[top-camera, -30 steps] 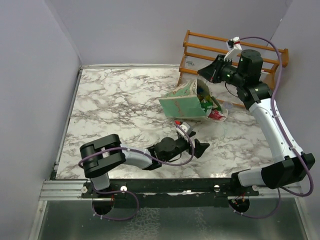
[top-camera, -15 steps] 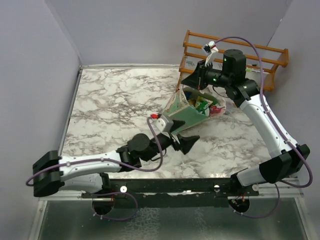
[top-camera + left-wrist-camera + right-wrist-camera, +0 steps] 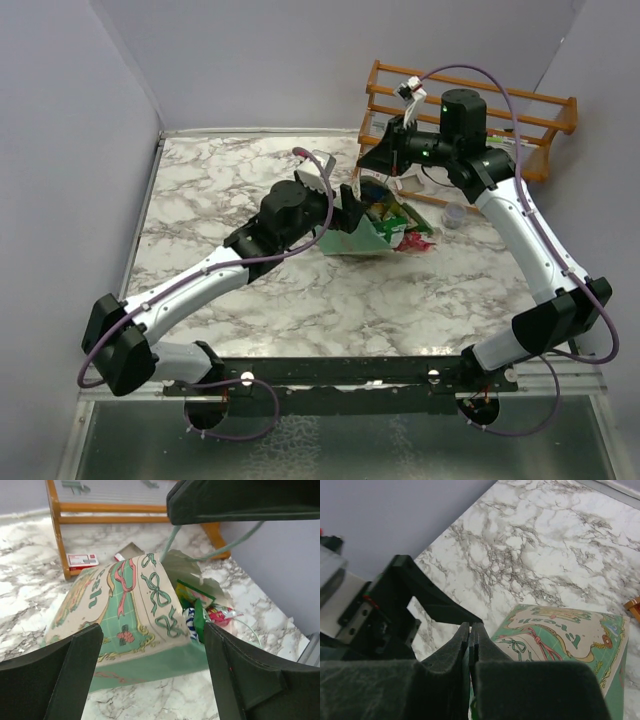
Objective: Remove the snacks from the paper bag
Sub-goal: Place the paper bag at the center of the board.
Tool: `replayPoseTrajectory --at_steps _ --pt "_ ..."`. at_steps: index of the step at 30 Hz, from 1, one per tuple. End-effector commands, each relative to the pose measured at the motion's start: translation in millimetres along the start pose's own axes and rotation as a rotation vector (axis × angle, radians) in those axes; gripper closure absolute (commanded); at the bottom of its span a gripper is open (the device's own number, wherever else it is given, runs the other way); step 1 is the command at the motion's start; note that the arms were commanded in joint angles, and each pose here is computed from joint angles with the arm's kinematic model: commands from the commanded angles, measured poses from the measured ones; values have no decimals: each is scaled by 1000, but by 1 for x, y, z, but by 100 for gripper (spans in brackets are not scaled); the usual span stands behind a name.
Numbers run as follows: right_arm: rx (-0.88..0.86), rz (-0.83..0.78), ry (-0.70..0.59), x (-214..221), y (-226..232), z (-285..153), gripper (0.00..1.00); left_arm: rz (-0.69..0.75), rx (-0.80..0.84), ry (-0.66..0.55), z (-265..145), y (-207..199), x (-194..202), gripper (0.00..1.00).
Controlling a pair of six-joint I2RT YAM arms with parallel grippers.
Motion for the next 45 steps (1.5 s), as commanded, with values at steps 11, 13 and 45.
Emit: replayPoseTrajectory --at_steps 11,13,45 --pt "-101 -109 -27 -12 27 -2 98 -71 -4 36 41 20 -18 37" --pt "-86 -107 -31 -13 26 -2 98 -59 -11 35 43 20 -21 39" --pt "417 -38 -236 23 18 -72 14 -149 21 -180 39 15 -45 100"
Point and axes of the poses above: each gripper's point midway between its finger pads, its own z axis out along the fingers, its own y axis along the line the jaws close on, x = y × z, the point moved 9 cm from there along -z, back along the fingers, and after that the axes turned 12 degrees about z, right-handed, at the moved point
